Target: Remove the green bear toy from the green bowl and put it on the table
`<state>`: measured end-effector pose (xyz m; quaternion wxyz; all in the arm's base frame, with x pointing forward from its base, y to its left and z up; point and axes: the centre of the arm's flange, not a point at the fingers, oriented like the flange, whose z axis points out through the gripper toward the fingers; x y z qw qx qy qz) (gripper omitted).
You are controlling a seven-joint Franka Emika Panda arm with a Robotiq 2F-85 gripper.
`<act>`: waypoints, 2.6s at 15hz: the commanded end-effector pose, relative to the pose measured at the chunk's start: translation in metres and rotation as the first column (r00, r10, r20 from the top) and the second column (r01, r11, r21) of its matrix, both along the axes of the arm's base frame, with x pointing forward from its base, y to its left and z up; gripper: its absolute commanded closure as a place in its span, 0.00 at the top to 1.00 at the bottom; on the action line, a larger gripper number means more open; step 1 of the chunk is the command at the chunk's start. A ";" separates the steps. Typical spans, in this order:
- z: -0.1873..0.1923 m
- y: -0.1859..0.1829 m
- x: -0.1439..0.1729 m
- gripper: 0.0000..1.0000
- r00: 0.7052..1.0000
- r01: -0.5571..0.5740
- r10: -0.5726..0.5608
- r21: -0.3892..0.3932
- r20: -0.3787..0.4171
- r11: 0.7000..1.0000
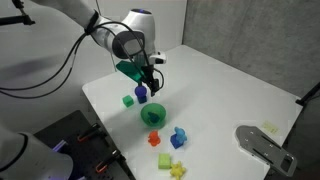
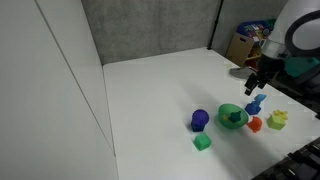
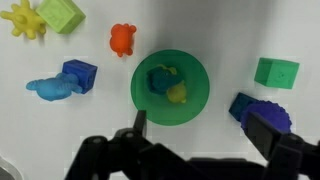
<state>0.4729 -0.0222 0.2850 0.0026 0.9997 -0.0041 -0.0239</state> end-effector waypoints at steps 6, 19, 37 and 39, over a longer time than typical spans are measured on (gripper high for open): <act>-0.091 -0.017 0.011 1.00 0.999 -0.026 0.026 -0.010 -0.035 1.000; -0.172 -0.017 0.035 1.00 0.996 -0.068 0.065 -0.043 -0.062 0.997; -0.162 -0.010 0.049 0.27 0.991 -0.095 0.089 -0.057 -0.095 0.994; -0.144 -0.006 0.058 0.24 0.992 -0.091 0.087 -0.035 -0.096 0.995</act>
